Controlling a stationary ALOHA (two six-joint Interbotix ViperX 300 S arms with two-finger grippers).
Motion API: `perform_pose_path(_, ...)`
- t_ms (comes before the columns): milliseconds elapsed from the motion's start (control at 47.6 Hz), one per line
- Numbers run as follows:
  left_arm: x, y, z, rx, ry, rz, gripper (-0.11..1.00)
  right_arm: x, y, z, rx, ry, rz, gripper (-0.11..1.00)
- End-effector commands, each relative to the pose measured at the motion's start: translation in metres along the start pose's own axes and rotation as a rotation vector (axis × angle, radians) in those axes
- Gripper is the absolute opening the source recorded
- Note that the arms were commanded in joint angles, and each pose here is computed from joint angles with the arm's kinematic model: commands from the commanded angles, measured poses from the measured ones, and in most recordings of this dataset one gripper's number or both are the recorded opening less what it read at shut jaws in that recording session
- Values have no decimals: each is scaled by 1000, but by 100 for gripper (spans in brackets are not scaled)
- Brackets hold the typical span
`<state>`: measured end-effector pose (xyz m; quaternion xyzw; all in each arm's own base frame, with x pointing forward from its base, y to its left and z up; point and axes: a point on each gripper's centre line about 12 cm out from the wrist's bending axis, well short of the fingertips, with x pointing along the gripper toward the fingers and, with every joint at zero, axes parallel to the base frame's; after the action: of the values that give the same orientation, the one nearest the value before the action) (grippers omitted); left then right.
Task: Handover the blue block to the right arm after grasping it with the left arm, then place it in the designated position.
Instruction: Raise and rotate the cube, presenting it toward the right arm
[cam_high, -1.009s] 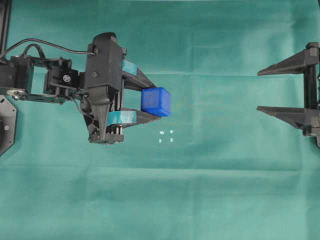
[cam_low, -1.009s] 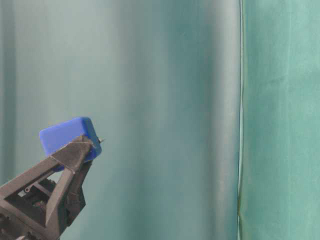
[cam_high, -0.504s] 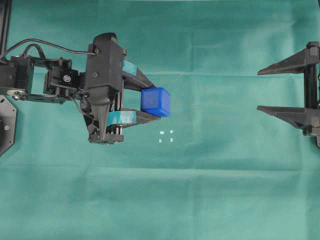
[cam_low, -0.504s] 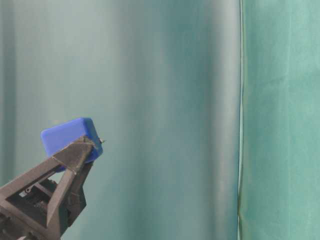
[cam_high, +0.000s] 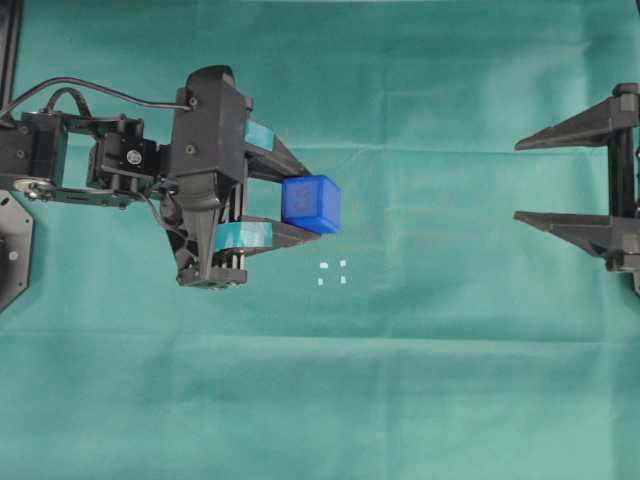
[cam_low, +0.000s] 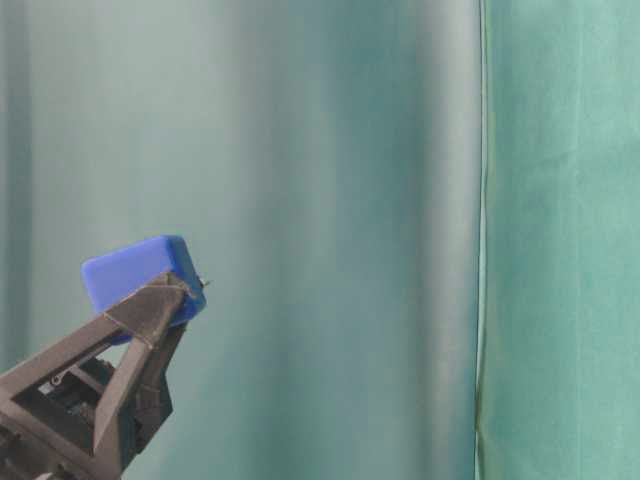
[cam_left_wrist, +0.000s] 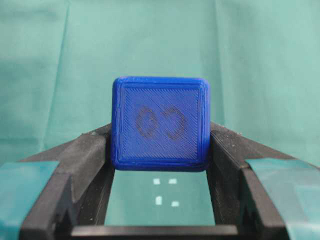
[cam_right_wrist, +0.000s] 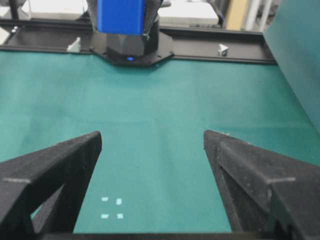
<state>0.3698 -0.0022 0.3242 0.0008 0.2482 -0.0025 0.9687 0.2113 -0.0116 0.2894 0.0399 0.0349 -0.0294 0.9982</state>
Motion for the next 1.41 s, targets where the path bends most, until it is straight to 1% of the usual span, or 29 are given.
perform_pose_path(0, -7, 1, 9, 1, -34, 2, 47, 2, 1, 12, -1, -28, 1, 93)
perform_pose_path(525, -8, 1, 10, 5, -46, 2, 46, 2, 1, 12, -1, -29, 1, 93)
perform_pose_path(736, -15, 1, 8, 5, -135, 2, 46, 2, 1, 12, -7, -34, 1, 93)
perform_pose_path(1114, -37, 0, 2, 6, -365, 1, 46, 2, 1, 14, -18, -46, 4, 93)
perform_pose_path(1198, -39, 1, 1, 5, -383, 2, 46, 2, 1, 14, -20, -52, 4, 93)
perform_pose_path(1387, -38, 2, -1, 3, -377, 5, 46, 2, 1, 15, -21, -54, 4, 93)
